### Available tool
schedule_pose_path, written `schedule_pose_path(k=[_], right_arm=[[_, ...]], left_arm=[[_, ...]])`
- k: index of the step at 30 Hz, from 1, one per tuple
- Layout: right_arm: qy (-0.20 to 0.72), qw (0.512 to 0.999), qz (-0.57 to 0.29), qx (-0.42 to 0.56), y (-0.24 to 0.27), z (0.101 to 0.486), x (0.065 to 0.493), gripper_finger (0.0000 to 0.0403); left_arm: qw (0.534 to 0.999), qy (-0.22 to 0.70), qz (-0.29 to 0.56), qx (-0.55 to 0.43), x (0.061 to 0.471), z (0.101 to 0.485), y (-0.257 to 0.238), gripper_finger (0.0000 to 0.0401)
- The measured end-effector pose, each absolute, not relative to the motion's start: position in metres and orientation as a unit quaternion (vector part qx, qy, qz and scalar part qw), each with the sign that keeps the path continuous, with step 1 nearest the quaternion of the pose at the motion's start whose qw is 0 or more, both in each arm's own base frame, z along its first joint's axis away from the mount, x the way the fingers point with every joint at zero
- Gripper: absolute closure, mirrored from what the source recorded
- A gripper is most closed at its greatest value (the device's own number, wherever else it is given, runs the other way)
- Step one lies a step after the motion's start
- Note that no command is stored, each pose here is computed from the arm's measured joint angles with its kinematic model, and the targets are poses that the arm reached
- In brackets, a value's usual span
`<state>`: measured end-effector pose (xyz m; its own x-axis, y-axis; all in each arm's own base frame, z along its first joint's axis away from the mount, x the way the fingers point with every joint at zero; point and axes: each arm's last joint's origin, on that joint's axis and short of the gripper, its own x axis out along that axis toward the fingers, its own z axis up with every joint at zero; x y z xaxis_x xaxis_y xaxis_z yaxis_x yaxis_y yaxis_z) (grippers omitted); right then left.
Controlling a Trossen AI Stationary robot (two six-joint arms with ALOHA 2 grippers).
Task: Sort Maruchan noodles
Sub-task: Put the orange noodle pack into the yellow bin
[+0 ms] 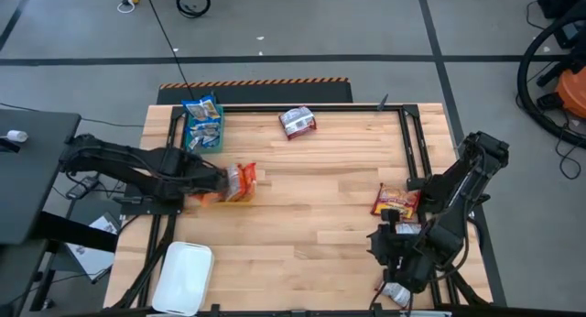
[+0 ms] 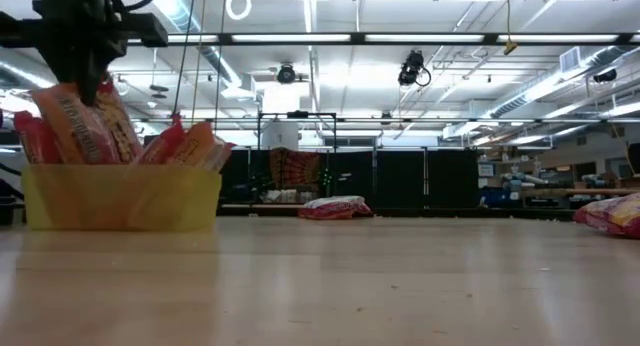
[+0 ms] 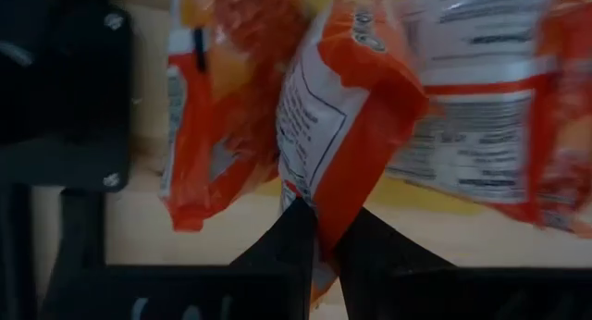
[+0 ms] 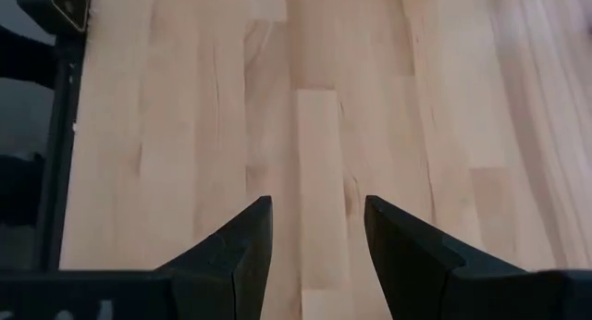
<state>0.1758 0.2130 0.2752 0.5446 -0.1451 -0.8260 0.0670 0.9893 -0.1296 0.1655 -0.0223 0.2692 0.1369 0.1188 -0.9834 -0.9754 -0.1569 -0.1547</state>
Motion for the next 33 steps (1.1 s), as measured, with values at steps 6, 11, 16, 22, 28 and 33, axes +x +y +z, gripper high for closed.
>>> schedule_pose_path(k=[6,11,16,22,28,33], right_arm=[[0.491,0.868,-0.058,-0.049,0.21,0.276,0.173,0.0225],[0.494,0.866,-0.068,-0.047,0.205,0.275,0.177,0.0225],[0.494,0.865,-0.073,-0.043,0.203,0.276,0.179,0.0225],[0.493,0.866,-0.078,-0.035,0.203,0.276,0.18,0.0225],[0.492,0.866,-0.078,-0.034,0.203,0.276,0.18,0.0225],[0.492,0.866,-0.076,-0.053,0.2,0.276,0.184,0.0225]], left_arm=[[0.494,0.439,0.515,-0.546,0.159,0.287,-0.022,0.0364],[0.494,0.452,0.494,-0.554,0.157,0.303,-0.016,0.0374],[0.467,0.483,0.498,-0.548,0.157,0.297,-0.006,0.0375],[0.441,0.489,0.492,-0.57,0.16,0.265,0.009,0.0374],[0.448,0.502,0.488,-0.557,0.158,0.247,0.019,0.0352],[0.485,0.534,0.475,-0.504,0.152,0.248,0.02,0.0315]])
